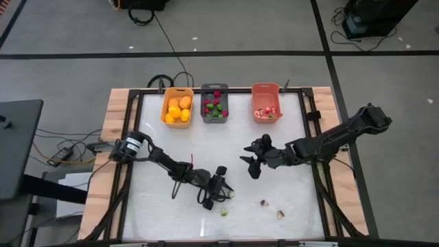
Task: Sort produce into baskets
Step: Put the green mushroom into the orange bin
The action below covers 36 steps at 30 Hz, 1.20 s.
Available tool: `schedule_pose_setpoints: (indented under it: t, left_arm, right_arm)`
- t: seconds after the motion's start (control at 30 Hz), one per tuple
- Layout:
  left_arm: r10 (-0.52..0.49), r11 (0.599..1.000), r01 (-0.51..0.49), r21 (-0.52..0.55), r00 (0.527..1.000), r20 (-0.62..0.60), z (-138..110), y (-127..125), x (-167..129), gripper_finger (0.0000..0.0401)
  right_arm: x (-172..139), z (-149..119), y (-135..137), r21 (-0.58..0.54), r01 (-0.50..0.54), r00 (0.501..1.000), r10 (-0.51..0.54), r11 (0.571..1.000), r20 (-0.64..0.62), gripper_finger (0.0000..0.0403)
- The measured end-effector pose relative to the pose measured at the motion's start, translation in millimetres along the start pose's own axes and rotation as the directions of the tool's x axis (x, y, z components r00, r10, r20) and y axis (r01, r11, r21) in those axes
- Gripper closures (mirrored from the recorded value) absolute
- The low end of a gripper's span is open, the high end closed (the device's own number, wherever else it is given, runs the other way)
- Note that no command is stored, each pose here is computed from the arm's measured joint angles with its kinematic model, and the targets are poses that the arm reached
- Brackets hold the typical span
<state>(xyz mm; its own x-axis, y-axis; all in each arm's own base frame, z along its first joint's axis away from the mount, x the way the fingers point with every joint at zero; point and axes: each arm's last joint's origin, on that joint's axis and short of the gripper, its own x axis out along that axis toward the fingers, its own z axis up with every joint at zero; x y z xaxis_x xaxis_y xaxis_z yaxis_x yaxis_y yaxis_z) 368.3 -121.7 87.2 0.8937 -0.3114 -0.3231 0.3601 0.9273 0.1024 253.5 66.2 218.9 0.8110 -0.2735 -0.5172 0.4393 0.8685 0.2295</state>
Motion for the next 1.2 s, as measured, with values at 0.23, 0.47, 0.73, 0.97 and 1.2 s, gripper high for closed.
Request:
schedule_pose_setpoints:
  t: [0.23, 0.47, 0.73, 0.97, 1.2]
  left_arm:
    - [0.021, 0.994, -0.034, -0.100, 0.992, -0.123, -9, 15, 1, 0.0304]
    - [0.044, 0.989, -0.051, -0.141, 0.998, -0.054, -4, 20, 1, 0.0394]
    - [0.029, 0.988, -0.040, -0.152, 0.997, -0.072, -6, 19, 1, 0.0351]
    - [0.120, 0.973, -0.134, -0.189, 0.989, -0.084, -7, 26, 1, 0.0341]
    - [0.129, 0.966, -0.145, -0.213, 0.988, -0.086, -7, 28, 0, 0.0341]
  right_arm:
    - [16, -11, 6, -0.006, -0.004, 1.000, 0.004, 1.000, -0.030, 0.0190]
    - [16, -27, 18, 0.003, -0.070, 0.992, 0.070, 0.998, -0.106, 0.0191]
    - [16, -56, 38, 0.018, -0.333, 0.873, 0.315, 0.943, -0.372, 0.0190]
    - [34, -91, 57, -0.075, -0.439, 0.819, 0.364, 0.895, -0.444, 0.0190]
    - [43, -97, 66, -0.214, -0.341, 0.898, 0.250, 0.915, -0.362, 0.0207]
